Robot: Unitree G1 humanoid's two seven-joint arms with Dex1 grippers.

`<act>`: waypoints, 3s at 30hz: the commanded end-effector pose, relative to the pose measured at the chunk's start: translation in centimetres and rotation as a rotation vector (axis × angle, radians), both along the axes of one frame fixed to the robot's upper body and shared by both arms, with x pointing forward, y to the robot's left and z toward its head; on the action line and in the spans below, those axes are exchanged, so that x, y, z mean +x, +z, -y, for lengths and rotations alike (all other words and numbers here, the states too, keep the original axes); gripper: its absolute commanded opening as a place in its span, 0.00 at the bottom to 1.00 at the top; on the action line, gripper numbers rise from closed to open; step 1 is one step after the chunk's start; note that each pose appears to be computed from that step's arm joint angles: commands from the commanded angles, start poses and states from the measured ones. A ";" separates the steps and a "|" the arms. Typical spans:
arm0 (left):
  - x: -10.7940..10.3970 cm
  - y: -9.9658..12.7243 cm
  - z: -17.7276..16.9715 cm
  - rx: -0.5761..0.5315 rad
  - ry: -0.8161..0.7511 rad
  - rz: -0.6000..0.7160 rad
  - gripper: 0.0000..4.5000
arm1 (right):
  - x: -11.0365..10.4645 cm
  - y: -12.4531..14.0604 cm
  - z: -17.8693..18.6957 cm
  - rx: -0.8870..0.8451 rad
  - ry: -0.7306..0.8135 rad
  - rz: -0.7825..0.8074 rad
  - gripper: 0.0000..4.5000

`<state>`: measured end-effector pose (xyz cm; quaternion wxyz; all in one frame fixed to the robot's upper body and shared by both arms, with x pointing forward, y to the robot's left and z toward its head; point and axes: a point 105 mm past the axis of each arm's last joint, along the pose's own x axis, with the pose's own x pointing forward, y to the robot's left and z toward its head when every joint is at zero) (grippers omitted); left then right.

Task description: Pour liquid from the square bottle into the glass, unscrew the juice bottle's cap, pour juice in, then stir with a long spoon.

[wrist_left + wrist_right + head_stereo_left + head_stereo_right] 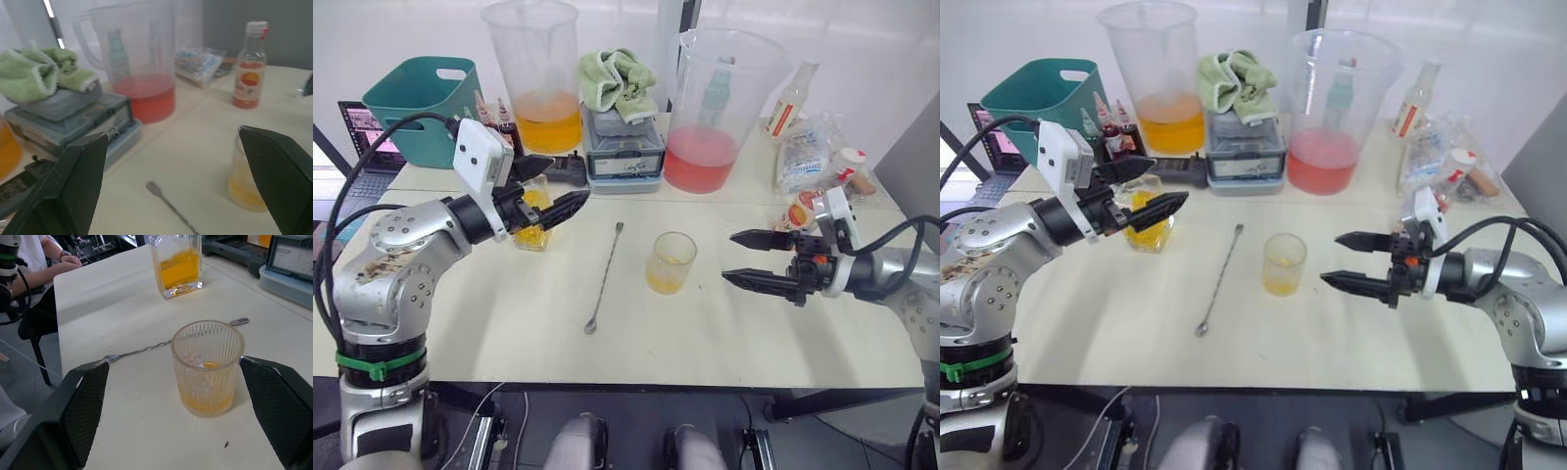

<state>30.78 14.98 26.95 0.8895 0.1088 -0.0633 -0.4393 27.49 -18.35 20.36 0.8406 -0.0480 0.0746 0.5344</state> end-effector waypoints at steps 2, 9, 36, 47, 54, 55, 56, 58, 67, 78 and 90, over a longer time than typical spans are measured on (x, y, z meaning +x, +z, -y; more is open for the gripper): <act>-1.8 -2.2 0.9 0.083 -0.175 -0.034 1.00 | -1.1 1.1 1.2 -0.002 -0.093 0.075 1.00; -2.2 -4.5 2.0 0.112 -0.313 -0.002 1.00 | -2.6 0.3 2.7 0.016 -0.299 0.107 1.00; -3.2 -3.7 4.2 -0.018 -0.289 0.025 1.00 | 6.2 3.1 13.1 0.080 -0.951 0.375 1.00; -4.0 -4.0 4.3 -0.047 -0.230 0.018 1.00 | 11.5 4.2 14.3 0.064 -0.996 0.398 1.00; -4.2 -4.1 4.0 -0.044 -0.198 0.027 1.00 | 13.6 4.1 13.4 0.084 -0.991 0.393 1.00; -4.2 -4.1 3.9 -0.042 -0.194 0.027 1.00 | 13.9 4.1 13.3 0.087 -0.994 0.393 1.00; -4.2 -4.2 3.9 -0.041 -0.192 0.027 1.00 | 14.0 4.0 13.3 0.088 -0.996 0.393 1.00; -4.2 -4.3 3.9 -0.031 -0.189 0.028 1.00 | 14.3 3.9 13.6 0.096 -1.020 0.388 0.88; -4.0 -4.6 4.3 -0.025 -0.198 0.028 1.00 | 14.1 4.8 13.9 0.140 -0.995 0.418 0.29; -3.0 -5.9 4.2 0.034 -0.286 0.012 1.00 | 7.8 6.5 7.7 0.134 -0.530 0.375 0.29; -2.6 -6.6 4.3 0.091 -0.466 -0.031 1.00 | -2.7 5.4 -3.5 0.184 -0.021 0.180 0.29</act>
